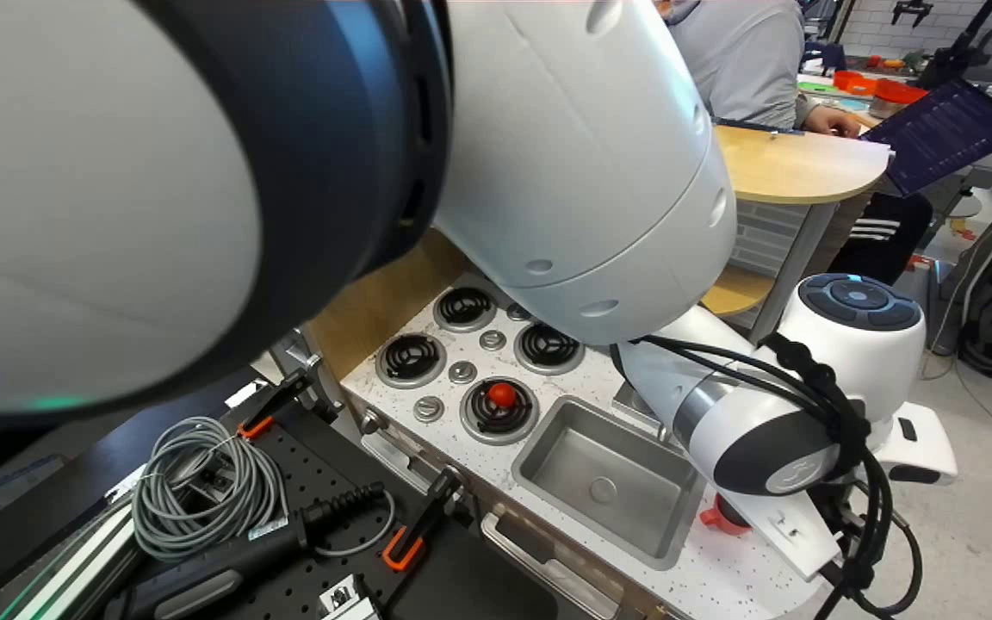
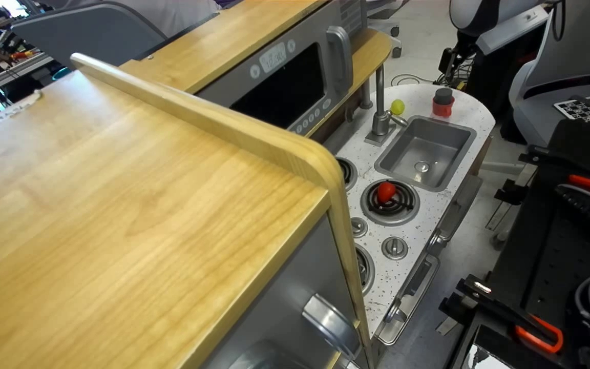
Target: Remove the gray object from the orange object
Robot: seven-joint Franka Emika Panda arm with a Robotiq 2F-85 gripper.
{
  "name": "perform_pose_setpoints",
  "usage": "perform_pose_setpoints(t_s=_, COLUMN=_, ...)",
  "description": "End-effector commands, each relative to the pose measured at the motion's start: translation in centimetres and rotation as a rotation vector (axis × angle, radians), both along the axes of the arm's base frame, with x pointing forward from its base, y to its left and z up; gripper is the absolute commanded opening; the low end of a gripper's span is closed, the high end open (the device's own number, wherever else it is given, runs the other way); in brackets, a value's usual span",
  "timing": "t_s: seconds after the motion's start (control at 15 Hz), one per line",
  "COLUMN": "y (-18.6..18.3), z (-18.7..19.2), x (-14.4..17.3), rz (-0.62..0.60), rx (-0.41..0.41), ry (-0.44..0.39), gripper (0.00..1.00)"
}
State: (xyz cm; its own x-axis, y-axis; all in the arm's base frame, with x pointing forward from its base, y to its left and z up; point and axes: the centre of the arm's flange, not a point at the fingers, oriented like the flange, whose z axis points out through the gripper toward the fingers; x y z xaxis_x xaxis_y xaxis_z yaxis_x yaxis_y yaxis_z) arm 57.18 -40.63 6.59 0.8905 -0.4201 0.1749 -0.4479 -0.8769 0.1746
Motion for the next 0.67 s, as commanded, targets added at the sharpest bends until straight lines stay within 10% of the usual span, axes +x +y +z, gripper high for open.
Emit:
perform_pose_setpoints(t_s=0.0, y=0.1, z=-0.7, x=2.3, rz=0.058, rx=-0.018, ry=0.008, gripper=1.00)
perform_pose_setpoints(t_s=0.6, y=2.6, z=-2.4, x=3.6, rz=0.148, rx=0.041, ry=0.087, gripper=1.00)
